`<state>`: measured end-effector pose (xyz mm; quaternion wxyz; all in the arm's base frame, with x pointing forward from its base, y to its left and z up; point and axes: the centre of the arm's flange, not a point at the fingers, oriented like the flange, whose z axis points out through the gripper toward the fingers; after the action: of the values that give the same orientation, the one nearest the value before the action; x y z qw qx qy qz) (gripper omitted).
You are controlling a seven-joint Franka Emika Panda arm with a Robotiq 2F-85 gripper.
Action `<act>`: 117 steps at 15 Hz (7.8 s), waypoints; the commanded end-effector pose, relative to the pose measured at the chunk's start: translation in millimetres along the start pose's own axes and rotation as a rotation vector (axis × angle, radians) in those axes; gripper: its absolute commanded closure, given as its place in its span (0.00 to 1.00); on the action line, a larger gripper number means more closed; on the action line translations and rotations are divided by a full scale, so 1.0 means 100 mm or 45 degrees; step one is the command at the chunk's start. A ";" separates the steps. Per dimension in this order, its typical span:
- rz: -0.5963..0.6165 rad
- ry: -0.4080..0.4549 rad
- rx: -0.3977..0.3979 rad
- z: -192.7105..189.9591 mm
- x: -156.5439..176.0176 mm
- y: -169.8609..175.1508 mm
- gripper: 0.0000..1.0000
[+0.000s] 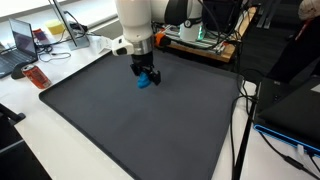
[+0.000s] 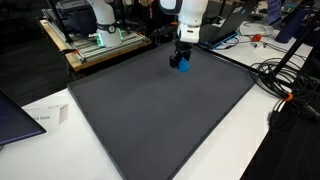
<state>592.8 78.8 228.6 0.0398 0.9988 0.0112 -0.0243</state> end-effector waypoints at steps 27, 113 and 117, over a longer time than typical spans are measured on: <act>0.066 0.059 0.049 -2.24 -0.99 0.60 0.40; 0.327 -0.012 -0.157 0.22 -1.70 -0.65 0.00; 0.305 -0.121 -0.043 0.06 -1.65 -0.47 0.00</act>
<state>418.9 135.4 205.6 0.0830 0.9891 -0.1149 -0.0394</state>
